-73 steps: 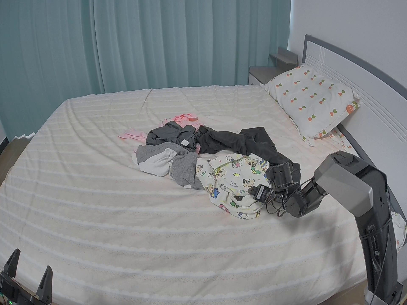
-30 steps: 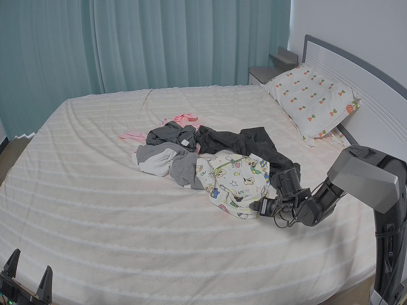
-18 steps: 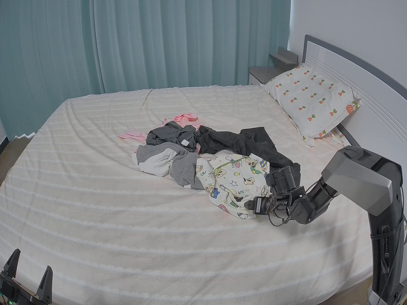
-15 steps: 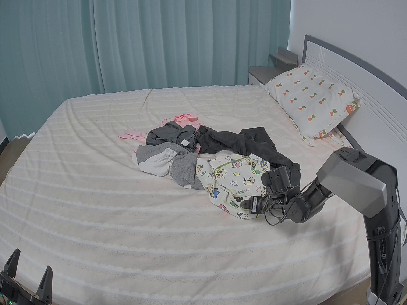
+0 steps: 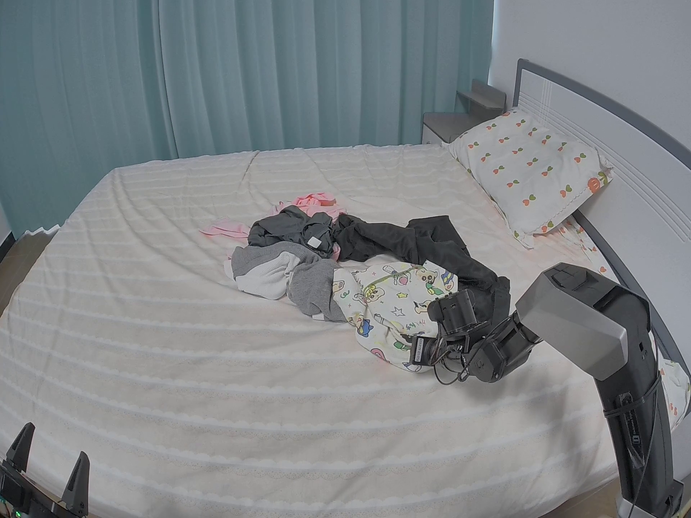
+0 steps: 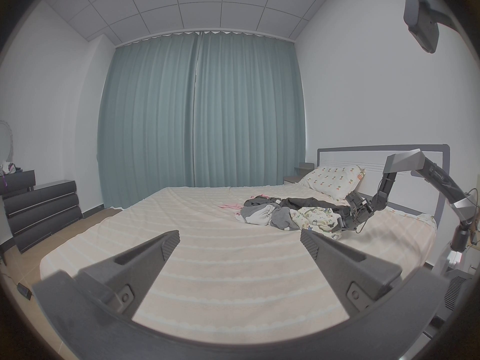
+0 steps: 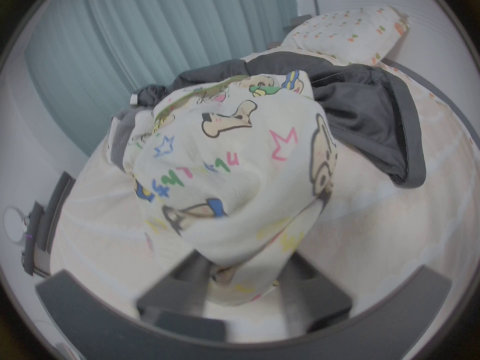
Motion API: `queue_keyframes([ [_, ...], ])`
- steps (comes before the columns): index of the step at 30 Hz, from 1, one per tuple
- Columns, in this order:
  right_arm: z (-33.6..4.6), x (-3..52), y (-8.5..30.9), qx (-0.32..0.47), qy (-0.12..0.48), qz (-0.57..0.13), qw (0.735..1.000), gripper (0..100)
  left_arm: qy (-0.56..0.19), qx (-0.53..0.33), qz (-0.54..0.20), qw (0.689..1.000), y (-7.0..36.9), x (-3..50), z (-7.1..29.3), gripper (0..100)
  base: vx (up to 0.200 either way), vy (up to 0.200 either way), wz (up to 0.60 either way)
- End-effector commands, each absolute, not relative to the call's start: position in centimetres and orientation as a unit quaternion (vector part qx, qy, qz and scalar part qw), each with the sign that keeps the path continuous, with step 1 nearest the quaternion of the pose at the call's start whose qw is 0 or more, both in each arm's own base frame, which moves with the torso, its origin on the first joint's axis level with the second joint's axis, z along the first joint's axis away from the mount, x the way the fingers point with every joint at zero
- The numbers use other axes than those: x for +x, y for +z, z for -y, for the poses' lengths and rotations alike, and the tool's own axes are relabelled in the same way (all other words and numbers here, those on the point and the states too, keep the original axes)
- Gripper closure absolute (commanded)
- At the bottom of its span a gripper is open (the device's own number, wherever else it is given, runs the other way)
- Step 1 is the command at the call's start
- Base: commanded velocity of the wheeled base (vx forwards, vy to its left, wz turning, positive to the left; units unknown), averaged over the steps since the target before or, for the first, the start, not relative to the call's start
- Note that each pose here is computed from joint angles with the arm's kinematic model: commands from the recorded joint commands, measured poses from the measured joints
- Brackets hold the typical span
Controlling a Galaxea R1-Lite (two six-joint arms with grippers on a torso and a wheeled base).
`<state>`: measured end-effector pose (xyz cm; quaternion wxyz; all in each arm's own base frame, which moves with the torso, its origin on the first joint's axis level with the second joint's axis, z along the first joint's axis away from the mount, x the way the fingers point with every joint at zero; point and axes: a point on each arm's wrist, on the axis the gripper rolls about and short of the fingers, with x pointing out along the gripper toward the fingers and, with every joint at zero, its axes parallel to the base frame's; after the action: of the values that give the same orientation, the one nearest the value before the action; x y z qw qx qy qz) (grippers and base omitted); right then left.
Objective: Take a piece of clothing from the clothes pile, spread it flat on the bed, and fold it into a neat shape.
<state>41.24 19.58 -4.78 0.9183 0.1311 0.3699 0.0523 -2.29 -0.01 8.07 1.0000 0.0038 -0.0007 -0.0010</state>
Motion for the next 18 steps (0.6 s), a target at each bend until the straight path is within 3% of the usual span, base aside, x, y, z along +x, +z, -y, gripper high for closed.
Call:
queue_keyframes([
  [1, -19.5, 40.8, -1.7, 0.169, 0.061, -0.350, 0.919, 100, 0.000, 0.004, -0.002, 1.000, 7.6, -2.3, 0.0, 0, 0.000, 0.000, 0.00],
  [9, -18.1, 37.8, 5.4, 0.252, 0.132, -0.348, 0.893, 100, 0.000, 0.004, -0.002, 1.000, 7.6, -2.3, 0.0, 0, 0.000, 0.000, 0.00],
  [18, -16.4, 34.3, 12.9, 0.267, 0.167, -0.289, 0.904, 100, -0.001, 0.004, -0.002, 1.000, 7.6, -2.3, 0.0, 0, 0.000, 0.000, 0.00],
])
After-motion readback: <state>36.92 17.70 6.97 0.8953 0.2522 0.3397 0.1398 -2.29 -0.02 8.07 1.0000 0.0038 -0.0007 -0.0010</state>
